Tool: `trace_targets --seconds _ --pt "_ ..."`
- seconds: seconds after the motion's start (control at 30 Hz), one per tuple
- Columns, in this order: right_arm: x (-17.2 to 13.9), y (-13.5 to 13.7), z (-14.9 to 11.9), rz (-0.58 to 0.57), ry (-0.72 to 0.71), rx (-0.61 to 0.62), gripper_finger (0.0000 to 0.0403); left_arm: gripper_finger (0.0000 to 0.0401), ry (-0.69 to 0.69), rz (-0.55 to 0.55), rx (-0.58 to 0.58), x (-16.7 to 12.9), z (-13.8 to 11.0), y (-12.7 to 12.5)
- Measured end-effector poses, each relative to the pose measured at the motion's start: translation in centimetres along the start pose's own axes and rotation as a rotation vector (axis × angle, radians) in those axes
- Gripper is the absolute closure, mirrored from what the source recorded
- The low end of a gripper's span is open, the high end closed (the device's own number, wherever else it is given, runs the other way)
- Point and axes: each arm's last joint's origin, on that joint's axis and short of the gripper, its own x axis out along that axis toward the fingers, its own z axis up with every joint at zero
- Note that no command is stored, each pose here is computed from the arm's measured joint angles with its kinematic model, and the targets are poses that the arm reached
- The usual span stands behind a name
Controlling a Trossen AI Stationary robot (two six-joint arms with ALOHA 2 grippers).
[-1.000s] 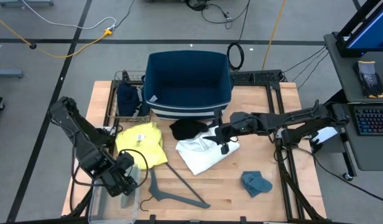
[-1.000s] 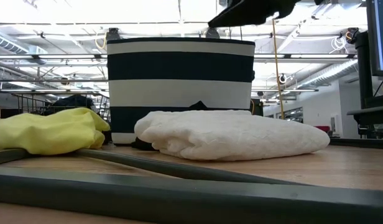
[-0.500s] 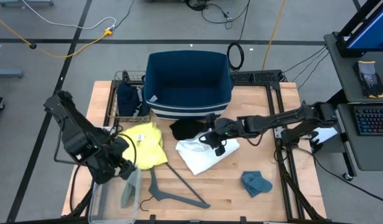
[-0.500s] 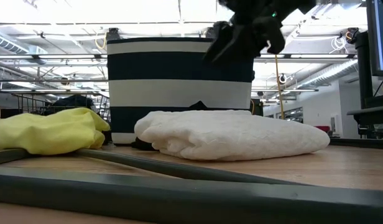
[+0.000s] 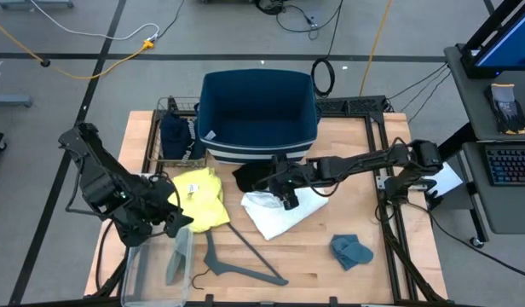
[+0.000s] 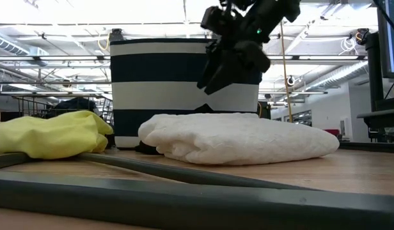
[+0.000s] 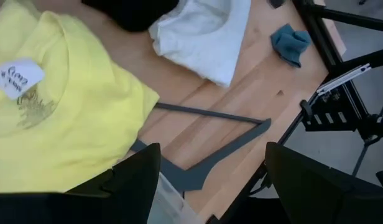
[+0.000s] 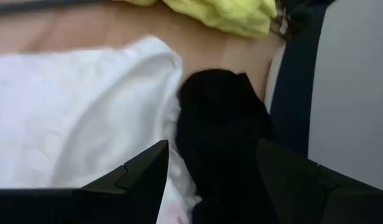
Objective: Pick & Place Cloths
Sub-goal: Put the black sock into the transparent bin
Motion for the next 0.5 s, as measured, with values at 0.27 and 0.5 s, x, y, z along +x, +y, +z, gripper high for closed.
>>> trace_targets --seconds 0.27,0.5 --pt "2.2 0.0 -1.3 -0.074 0.129 -0.010 0.0165 0.0107 -0.090 -0.036 0.069 0.0 0.2 -0.3" --pt "3.5 0.1 -2.1 -0.086 0.179 -0.011 0.0165 0.0107 -0.110 -0.049 0.086 0.0 0.3 -0.5"
